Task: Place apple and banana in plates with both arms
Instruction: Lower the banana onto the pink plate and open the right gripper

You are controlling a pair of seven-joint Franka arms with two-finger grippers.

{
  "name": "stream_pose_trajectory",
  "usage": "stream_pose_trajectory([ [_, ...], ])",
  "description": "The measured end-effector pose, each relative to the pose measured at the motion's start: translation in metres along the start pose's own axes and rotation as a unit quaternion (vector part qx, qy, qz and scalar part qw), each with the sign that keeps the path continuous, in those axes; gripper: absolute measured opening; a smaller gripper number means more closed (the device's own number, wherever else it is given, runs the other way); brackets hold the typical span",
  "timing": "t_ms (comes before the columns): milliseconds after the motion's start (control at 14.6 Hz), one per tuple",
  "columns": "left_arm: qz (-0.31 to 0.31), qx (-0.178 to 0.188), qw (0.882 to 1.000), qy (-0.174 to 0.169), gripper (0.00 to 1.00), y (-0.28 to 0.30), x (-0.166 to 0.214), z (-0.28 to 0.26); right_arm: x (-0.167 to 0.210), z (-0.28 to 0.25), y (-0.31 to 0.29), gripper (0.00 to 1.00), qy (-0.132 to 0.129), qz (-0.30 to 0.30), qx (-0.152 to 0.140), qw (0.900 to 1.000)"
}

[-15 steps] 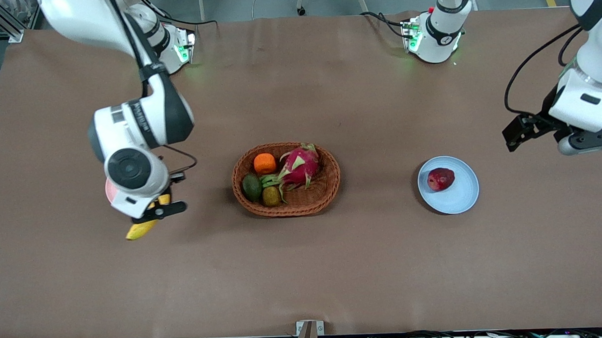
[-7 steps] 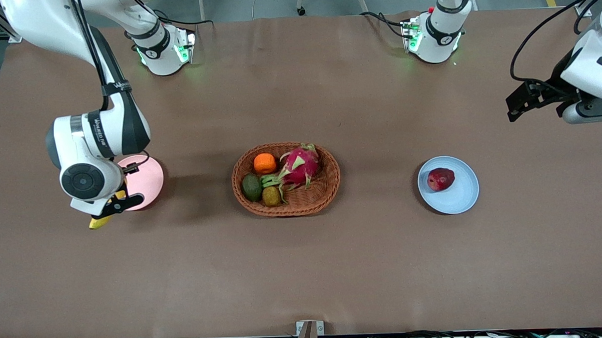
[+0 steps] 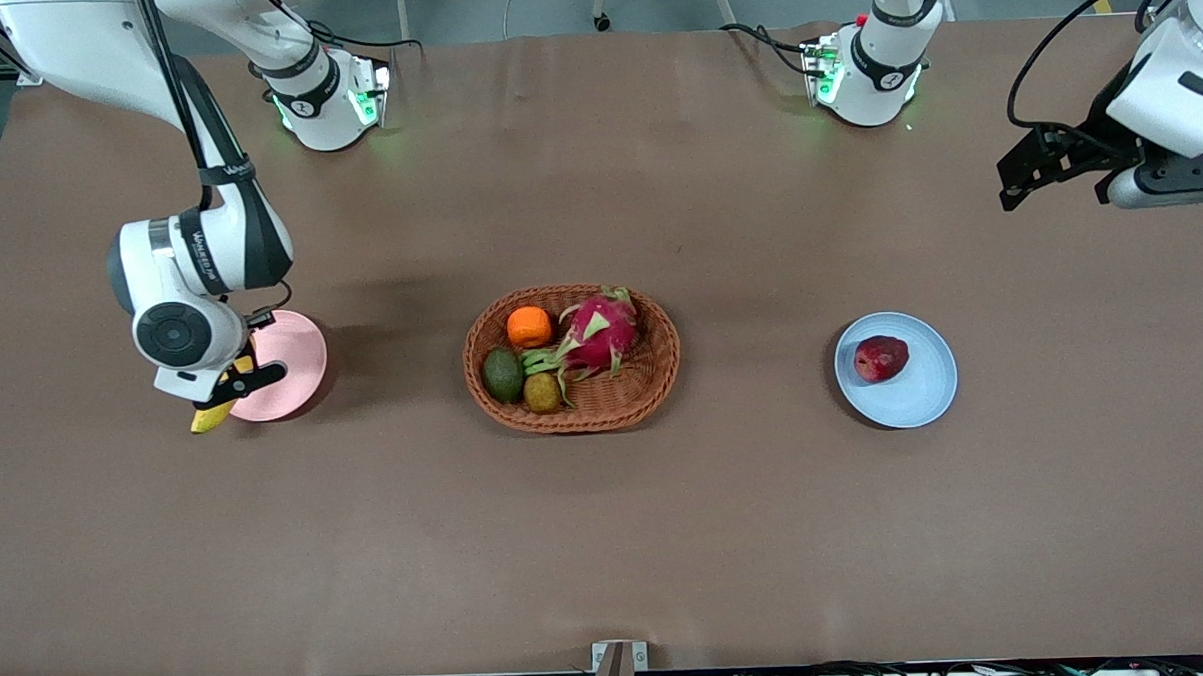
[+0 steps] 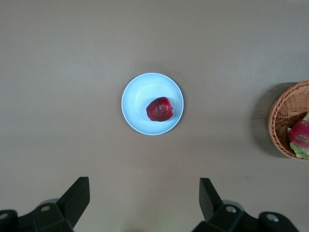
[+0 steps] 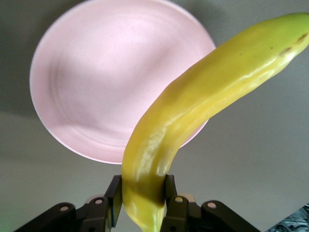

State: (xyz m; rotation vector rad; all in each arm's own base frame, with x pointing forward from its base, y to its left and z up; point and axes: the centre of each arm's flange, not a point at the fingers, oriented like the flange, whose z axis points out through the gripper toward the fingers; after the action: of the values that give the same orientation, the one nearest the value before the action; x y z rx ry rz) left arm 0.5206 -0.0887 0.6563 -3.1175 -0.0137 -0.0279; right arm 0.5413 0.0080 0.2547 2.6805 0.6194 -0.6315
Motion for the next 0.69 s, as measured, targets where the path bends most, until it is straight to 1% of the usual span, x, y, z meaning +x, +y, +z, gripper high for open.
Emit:
stream_pose_trajectory([
  [206,0.024,0.002,1.0,0.0,1.0,-0.004,-0.012,-0.003,0.0,0.004,-0.005,0.39,-0.004,-0.007,-0.004,1.0],
  [275,0.03,0.003,1.0,0.0,1.0,-0.006,-0.013,-0.003,0.0,0.007,-0.007,0.39,-0.001,-0.01,-0.004,1.0],
  [480,0.052,0.003,0.999,-0.005,1.0,-0.014,-0.011,0.001,0.002,0.022,-0.018,0.39,0.02,-0.02,-0.004,1.0],
  [618,0.057,0.002,0.998,-0.008,1.0,-0.022,-0.009,0.004,0.002,0.026,-0.02,0.4,0.023,-0.023,-0.004,0.999],
  [686,0.058,0.002,0.998,-0.009,1.0,-0.023,-0.008,0.005,0.002,0.026,-0.021,0.42,0.024,-0.023,-0.004,0.999],
])
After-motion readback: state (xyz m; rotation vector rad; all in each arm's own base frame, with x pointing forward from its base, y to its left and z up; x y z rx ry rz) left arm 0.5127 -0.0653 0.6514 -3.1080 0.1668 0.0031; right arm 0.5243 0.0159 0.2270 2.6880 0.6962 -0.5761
